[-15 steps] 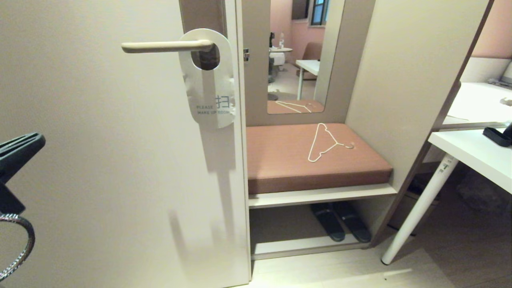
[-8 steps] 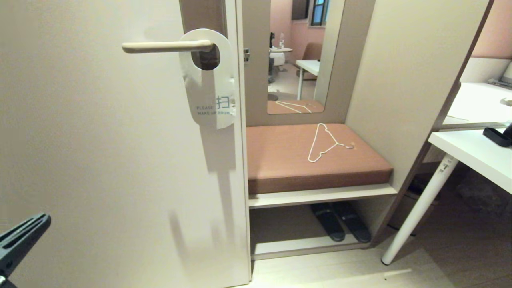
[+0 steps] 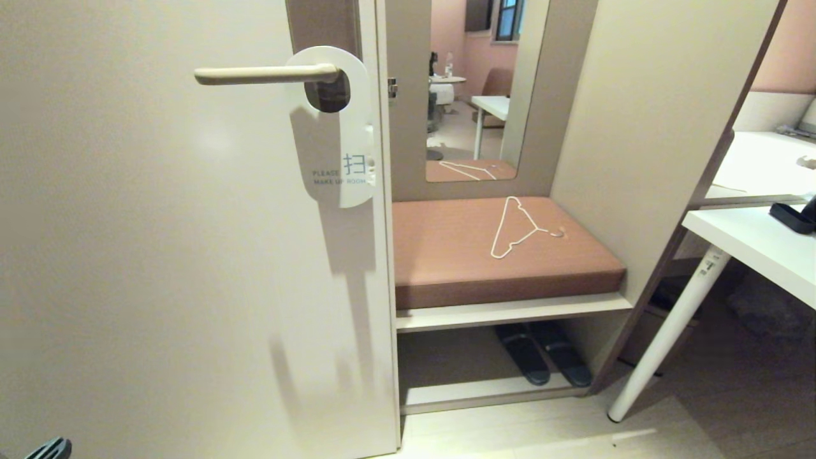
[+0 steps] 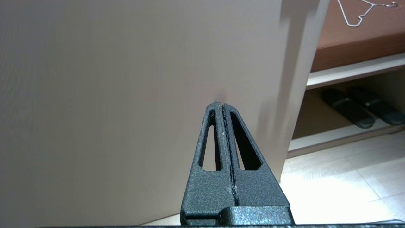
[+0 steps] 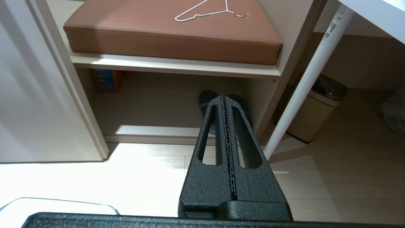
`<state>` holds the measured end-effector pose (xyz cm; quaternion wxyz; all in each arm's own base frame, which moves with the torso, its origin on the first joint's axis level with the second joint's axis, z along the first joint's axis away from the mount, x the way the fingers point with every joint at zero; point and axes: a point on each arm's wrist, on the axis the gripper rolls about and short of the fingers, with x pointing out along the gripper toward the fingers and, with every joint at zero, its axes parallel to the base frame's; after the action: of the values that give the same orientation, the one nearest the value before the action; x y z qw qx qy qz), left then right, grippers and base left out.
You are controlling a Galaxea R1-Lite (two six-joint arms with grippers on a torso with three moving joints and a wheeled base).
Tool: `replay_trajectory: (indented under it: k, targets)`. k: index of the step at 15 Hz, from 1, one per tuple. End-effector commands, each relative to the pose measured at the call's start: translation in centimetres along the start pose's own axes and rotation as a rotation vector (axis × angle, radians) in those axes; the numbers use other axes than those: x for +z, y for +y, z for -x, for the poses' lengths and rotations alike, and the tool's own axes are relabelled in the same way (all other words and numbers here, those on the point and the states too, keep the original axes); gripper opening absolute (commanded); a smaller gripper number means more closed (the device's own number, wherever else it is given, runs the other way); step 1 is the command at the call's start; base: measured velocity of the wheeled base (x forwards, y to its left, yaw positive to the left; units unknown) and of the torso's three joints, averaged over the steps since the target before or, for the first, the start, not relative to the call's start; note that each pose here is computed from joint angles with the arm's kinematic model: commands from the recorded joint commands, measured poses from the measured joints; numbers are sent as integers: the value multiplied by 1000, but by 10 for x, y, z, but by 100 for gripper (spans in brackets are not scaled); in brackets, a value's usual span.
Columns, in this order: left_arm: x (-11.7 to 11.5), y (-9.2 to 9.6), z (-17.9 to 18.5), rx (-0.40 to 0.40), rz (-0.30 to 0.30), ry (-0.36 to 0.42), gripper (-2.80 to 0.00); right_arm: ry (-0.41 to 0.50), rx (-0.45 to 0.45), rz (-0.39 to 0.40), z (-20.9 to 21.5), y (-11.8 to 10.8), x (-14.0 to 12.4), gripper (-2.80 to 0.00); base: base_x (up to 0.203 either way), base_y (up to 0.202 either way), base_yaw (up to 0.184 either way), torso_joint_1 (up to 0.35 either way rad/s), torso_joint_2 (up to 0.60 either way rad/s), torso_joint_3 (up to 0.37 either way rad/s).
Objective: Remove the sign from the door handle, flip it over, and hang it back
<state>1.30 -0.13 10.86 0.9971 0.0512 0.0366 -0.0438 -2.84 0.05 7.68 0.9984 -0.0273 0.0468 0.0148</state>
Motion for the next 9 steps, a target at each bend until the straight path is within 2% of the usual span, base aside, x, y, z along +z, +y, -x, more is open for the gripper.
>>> replay_trajectory:
  k: [1,5,9]
  targets:
    - [-6,-1,12,16,-2,-57,-280,0,2,1,0,0,0,-280,0,0,0,0,0,0]
    - [-25,-5,26,23,9,-62,-280,1,1,1,0,0,0,-280,0,0,0,0,0,0]
    - [-27,-5,33,30,36,-133,-280,1,1,1,0,0,0,-280,0,0,0,0,0,0]
